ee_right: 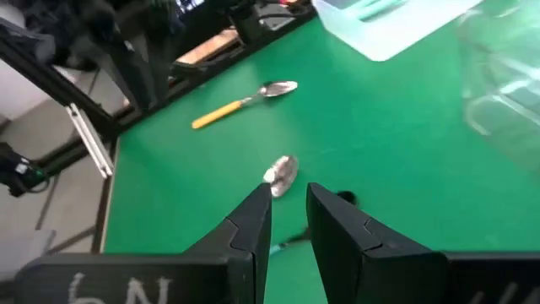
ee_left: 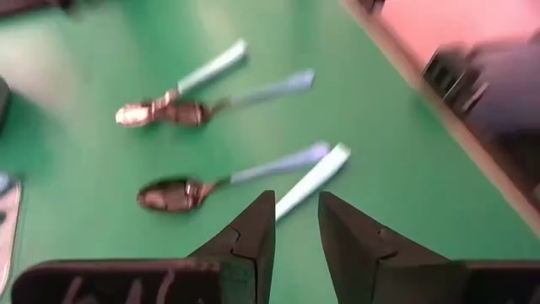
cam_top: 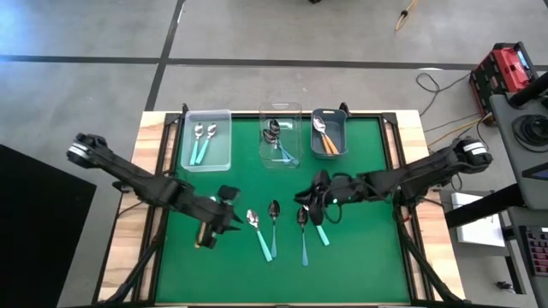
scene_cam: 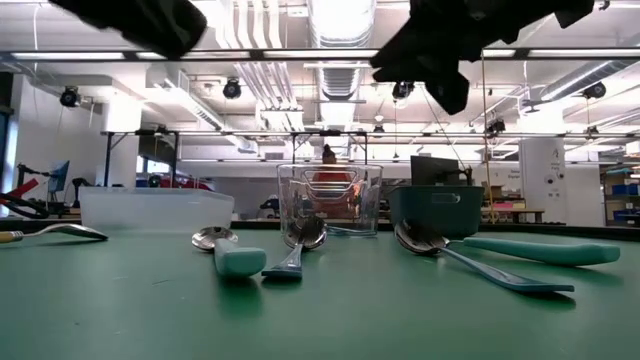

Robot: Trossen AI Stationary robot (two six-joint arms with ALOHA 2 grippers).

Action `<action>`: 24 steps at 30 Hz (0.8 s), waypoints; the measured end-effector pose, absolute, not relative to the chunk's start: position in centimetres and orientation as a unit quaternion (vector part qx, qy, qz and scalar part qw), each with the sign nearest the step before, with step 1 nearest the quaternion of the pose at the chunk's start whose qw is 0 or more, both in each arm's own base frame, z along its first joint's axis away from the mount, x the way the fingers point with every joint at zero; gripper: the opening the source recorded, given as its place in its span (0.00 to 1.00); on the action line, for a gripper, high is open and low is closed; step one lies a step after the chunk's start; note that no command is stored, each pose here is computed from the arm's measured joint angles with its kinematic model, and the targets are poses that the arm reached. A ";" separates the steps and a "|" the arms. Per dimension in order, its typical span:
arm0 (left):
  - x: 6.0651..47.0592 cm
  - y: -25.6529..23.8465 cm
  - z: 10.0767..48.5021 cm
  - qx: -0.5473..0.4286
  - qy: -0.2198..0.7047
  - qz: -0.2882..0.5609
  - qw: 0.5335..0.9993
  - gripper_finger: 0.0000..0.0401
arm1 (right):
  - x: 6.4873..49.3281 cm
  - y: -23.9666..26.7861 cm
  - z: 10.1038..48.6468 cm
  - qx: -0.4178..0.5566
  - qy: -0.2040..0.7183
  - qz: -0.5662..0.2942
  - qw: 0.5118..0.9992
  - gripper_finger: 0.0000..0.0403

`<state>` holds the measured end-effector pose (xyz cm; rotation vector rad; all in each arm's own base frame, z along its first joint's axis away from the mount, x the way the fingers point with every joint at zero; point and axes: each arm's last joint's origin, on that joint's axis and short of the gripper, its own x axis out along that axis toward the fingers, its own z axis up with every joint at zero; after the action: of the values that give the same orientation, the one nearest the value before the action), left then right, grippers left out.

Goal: Sort silverware by color (type)
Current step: Put the green spoon into the white bin

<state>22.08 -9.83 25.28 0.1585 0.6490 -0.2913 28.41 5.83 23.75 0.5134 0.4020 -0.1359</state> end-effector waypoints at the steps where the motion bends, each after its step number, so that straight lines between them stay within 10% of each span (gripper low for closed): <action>1: 21.6 -9.8 25.6 0.068 0.299 -0.146 0.941 0.19 | 28.6 6.2 23.4 0.254 0.200 -0.066 0.944 0.17; 24: 17.1 -8.3 27.2 -0.026 0.191 -0.133 0.972 0.19 | 40.4 13.3 22.3 0.207 0.349 -0.088 0.910 0.17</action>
<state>17.09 -8.32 27.19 -0.0533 0.3866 -0.2684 40.43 13.32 22.29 0.4266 0.7192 -0.1825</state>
